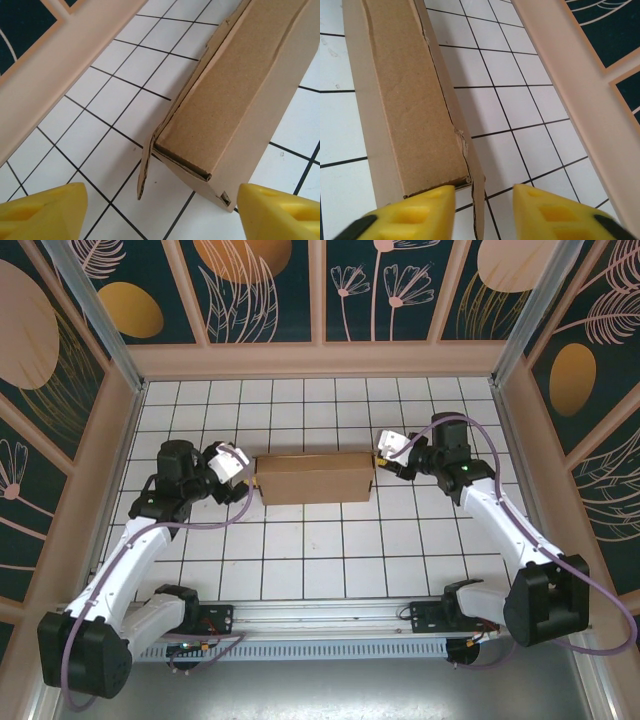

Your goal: Fold the paper box

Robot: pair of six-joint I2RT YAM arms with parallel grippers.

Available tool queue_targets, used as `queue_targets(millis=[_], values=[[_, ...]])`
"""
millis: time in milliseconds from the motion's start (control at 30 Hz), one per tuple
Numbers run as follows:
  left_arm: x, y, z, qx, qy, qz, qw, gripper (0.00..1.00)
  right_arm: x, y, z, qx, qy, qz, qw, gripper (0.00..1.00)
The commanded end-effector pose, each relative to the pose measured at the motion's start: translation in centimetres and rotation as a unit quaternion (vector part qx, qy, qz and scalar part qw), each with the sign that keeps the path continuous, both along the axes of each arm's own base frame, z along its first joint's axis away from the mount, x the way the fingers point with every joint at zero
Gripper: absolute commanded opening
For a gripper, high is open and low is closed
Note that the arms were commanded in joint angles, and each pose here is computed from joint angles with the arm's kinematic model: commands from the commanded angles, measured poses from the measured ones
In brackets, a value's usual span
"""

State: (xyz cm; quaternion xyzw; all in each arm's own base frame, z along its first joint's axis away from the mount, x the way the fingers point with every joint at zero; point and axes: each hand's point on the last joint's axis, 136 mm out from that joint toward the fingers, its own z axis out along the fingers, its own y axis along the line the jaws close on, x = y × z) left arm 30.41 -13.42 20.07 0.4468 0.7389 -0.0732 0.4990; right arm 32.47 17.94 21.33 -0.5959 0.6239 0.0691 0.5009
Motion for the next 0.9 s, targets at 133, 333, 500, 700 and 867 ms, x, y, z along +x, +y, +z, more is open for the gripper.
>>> queue_targets(millis=[133, 333, 500, 700, 867], values=[[1.5, -0.9, 1.1, -0.019, -0.009, -0.017, 1.0, 0.6, 0.7, -0.2, 0.7, 0.006, -0.02, -0.01, 1.0, 0.23], [2.0, -1.2, 1.3, -0.028, -0.005, -0.017, 0.999, 0.4, 0.4, -0.2, 0.4, 0.004, -0.015, -0.01, 1.0, 0.14], [2.1, -1.2, 1.4, -0.032, -0.006, -0.014, 0.999, 0.31, 0.2, 0.1, 0.0, 0.005, -0.008, -0.008, 1.0, 0.13], [2.3, -1.2, 1.7, -0.035, -0.008, -0.01, 0.999, 0.28, 0.1, -0.4, 0.8, 0.009, -0.028, -0.023, 0.999, 0.27], [2.4, -1.1, 1.7, -0.034, -0.008, -0.008, 0.999, 0.26, 0.0, -0.5, 1.7, 0.014, -0.031, -0.027, 0.999, 0.33]])
